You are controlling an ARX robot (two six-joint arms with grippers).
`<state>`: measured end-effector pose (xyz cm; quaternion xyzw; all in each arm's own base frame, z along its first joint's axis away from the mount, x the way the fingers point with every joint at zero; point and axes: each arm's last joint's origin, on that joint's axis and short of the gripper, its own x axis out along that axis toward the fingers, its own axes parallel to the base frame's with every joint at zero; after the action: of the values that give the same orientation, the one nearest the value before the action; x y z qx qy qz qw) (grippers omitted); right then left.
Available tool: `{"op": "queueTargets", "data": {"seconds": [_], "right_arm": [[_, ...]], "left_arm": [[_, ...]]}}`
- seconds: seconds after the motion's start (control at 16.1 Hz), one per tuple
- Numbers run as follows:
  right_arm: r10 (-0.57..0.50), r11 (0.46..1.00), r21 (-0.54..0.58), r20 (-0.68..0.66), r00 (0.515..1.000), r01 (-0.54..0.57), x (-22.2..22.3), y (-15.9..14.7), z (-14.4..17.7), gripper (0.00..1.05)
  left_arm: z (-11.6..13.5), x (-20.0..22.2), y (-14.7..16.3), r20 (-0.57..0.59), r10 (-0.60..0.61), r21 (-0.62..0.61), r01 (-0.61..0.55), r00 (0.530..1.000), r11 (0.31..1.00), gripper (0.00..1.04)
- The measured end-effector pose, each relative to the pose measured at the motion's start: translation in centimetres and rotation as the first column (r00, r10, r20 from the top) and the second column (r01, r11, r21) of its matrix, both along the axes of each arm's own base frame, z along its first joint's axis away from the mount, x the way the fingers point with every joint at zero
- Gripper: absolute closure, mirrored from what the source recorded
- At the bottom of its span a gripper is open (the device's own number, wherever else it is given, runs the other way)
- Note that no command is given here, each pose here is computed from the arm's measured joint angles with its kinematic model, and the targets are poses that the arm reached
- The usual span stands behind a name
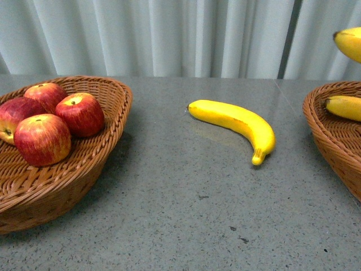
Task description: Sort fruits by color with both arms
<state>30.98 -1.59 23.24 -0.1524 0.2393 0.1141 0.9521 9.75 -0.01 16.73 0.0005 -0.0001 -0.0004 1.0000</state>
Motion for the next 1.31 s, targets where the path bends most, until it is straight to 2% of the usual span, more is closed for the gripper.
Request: {"op": "queueTargets", "data": {"seconds": [0.19,0.31,0.37,0.44,0.5,0.62,0.75,0.81,1.12,1.31], "right_arm": [[-0.001,0.993,-0.121,-0.033,0.999,-0.003,-0.9,-2.5,-0.7,0.7],[0.055,0.985,-0.164,-0.042,0.998,-0.061,-1.4,-2.5,-0.9,0.44],[0.107,0.979,-0.175,0.012,0.994,-0.103,-0.9,-1.0,0.7,0.22],[0.214,0.975,-0.103,0.166,0.963,-0.199,2.2,4.1,4.6,0.07],[0.323,0.943,0.034,0.126,0.938,-0.33,6.5,11.8,3.8,0.07],[0.38,0.924,0.041,-0.016,0.925,-0.379,9.1,16.6,-0.4,0.07],[0.4,0.916,0.036,-0.139,0.906,-0.399,10.3,18.7,-3.9,0.07],[0.391,0.92,0.027,-0.158,0.907,-0.392,10.9,19.2,-4.8,0.07],[0.297,0.953,0.003,-0.196,0.935,-0.302,12.7,19.6,-4.5,0.07],[0.259,0.963,0.012,-0.304,0.917,-0.268,13.0,19.3,-5.9,0.07]], "left_arm": [[0.0,0.0,0.0,0.0,0.0,0.0,0.0,1.0,1.0,0.07],[0.0,0.0,0.0,0.0,0.0,0.0,0.0,1.0,1.0,0.07],[0.0,0.0,0.0,0.0,0.0,0.0,0.0,1.0,1.0,0.07],[0.0,0.0,0.0,0.0,0.0,0.0,0.0,1.0,1.0,0.07],[0.0,0.0,0.0,0.0,0.0,0.0,0.0,1.0,1.0,0.07],[0.0,0.0,0.0,0.0,0.0,0.0,0.0,1.0,1.0,0.07],[0.0,0.0,0.0,0.0,0.0,0.0,0.0,1.0,1.0,0.07],[0.0,0.0,0.0,0.0,0.0,0.0,0.0,1.0,1.0,0.07],[0.0,0.0,0.0,0.0,0.0,0.0,0.0,1.0,1.0,0.07],[0.0,0.0,0.0,0.0,0.0,0.0,0.0,1.0,1.0,0.07]]}}
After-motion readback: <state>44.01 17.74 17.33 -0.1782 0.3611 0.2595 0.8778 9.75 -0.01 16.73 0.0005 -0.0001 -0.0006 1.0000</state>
